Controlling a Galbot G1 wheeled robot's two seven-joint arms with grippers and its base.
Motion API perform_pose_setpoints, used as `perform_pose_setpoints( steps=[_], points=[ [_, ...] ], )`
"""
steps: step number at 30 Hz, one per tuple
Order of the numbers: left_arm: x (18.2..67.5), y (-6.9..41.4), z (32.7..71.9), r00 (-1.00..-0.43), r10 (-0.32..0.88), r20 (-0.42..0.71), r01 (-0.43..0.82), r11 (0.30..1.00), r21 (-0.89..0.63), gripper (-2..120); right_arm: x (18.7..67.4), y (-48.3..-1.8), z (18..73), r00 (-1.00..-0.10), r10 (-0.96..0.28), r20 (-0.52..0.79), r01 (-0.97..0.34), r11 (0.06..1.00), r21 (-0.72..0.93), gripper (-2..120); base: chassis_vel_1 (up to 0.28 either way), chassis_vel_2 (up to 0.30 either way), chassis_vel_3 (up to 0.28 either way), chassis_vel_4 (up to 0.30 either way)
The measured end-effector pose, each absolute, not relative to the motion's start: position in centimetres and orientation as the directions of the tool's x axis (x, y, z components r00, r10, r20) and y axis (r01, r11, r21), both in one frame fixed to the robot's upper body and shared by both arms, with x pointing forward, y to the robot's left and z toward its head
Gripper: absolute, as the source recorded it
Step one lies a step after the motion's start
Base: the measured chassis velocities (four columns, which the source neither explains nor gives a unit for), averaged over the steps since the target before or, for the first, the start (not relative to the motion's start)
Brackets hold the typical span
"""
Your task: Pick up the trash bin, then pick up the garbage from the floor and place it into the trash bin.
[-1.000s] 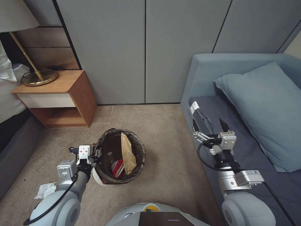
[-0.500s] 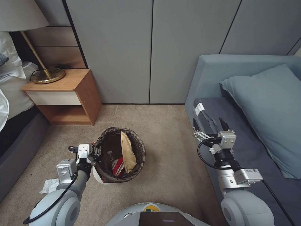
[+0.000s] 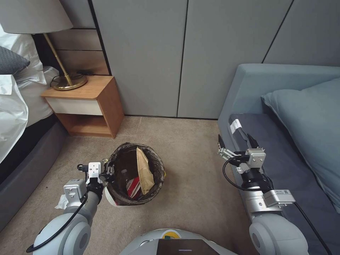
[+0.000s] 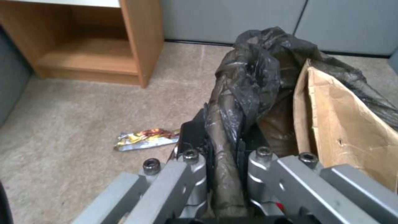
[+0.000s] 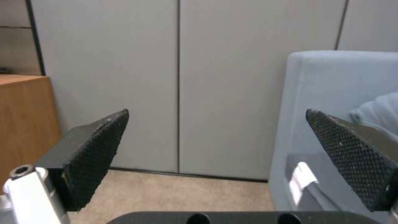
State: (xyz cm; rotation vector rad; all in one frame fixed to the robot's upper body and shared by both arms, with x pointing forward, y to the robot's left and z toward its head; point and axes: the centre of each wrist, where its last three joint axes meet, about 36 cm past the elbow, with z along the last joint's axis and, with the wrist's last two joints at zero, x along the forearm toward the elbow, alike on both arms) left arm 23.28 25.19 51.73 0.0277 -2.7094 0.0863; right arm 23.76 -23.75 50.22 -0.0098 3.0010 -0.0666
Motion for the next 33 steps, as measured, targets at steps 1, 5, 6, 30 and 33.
perform_pose_setpoints(
  steps=[1,5,6,30,33],
  points=[
    [23.28,25.19,51.73,-0.908,-0.006,0.418,-0.033,0.998,-0.056,7,23.77,-23.75,50.19,-0.99,-0.01,-0.139,-0.003,0.999,-0.044,100,0.041,0.042,0.052,0.043],
    [23.28,25.19,51.72,-0.908,-0.007,0.418,-0.033,0.998,-0.056,7,23.78,-23.75,50.17,-0.99,-0.01,-0.139,-0.004,0.999,-0.044,100,0.033,0.028,0.033,0.036],
    [23.28,25.19,51.72,-0.908,-0.007,0.418,-0.033,0.998,-0.057,7,23.79,-23.75,50.16,-0.99,-0.01,-0.139,-0.004,0.999,-0.044,100,0.047,0.042,0.05,0.047],
    [23.3,25.18,51.74,-0.909,-0.004,0.416,-0.03,0.998,-0.057,7,24.0,-23.8,49.57,-0.992,-0.011,-0.126,-0.005,0.999,-0.041,100,0.047,0.052,0.049,0.05],
    [23.3,25.18,51.74,-0.909,-0.004,0.416,-0.03,0.998,-0.057,7,24.01,-23.69,49.54,-0.992,-0.013,-0.124,-0.009,0.999,-0.038,100,0.057,0.052,0.056,0.058]
  ],
)
